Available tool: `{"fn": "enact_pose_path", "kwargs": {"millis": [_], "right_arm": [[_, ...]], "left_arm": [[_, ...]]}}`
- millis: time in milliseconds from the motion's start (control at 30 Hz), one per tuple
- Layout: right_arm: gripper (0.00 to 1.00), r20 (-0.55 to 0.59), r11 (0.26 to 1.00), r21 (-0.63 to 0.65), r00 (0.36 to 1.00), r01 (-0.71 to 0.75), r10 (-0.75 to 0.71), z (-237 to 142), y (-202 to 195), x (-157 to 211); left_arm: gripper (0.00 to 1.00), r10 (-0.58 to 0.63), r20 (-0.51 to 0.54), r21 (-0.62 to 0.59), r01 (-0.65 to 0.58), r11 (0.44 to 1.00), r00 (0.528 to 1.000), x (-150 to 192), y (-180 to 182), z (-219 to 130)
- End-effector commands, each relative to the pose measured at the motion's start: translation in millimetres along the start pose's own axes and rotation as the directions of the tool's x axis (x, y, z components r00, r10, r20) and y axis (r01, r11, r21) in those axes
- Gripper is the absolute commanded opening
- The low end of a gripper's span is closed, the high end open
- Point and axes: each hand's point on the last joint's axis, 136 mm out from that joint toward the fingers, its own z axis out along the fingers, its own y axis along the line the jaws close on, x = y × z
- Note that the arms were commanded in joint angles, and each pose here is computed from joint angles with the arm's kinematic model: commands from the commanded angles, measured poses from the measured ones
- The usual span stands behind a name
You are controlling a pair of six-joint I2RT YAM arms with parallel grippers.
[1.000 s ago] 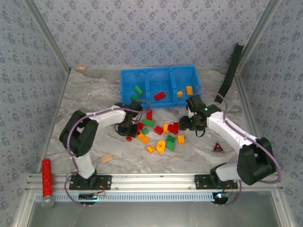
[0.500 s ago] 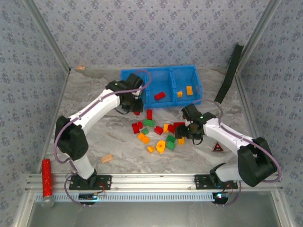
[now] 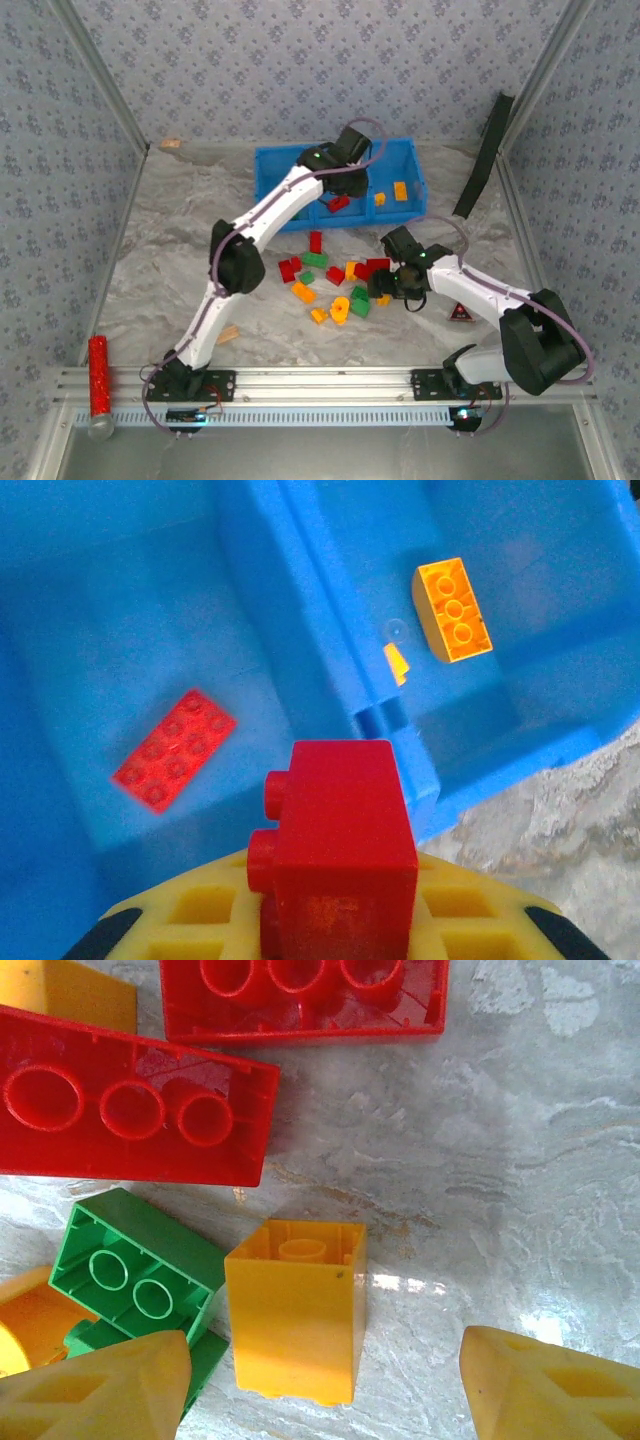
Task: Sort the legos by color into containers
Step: Place the lego in the container, then pick up the lego from the bottom-center of the table.
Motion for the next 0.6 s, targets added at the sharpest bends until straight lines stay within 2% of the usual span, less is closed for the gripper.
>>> {"fn": "enact_pose_path", "kwargs": {"millis": [0, 133, 400, 567], "right_arm": [[0.73, 0.013, 1.000, 0.019, 1.000, -0.011, 0.011, -0.6, -2.3, 0.0], [0.74, 0.032, 1.000, 0.013, 0.999, 0.010, -0.010, -4.5, 3.5, -8.6], [0.74, 0.032, 1.000, 0.004, 0.999, 0.031, -0.031, 2.3, 10.9, -12.3], [0.68, 0.009, 1.000, 0.025, 1.000, 0.014, -0.014, 12.1, 6.0, -3.9]], "left_arm": [[0.06, -0.042, -0.022, -0.072, 0.040, 0.997, 0.999, 4.7, 15.7, 17.4], [0.05, -0.109, -0.046, -0.111, 0.103, 0.988, 0.993, 16.5, 27.7, 41.6], [0.06, -0.156, -0.086, -0.112, 0.147, 0.983, 0.984, 34.4, 29.6, 70.1], [0.10, -0.169, -0.119, -0.128, 0.153, 0.980, 0.979, 45.2, 33.9, 77.9]]}}
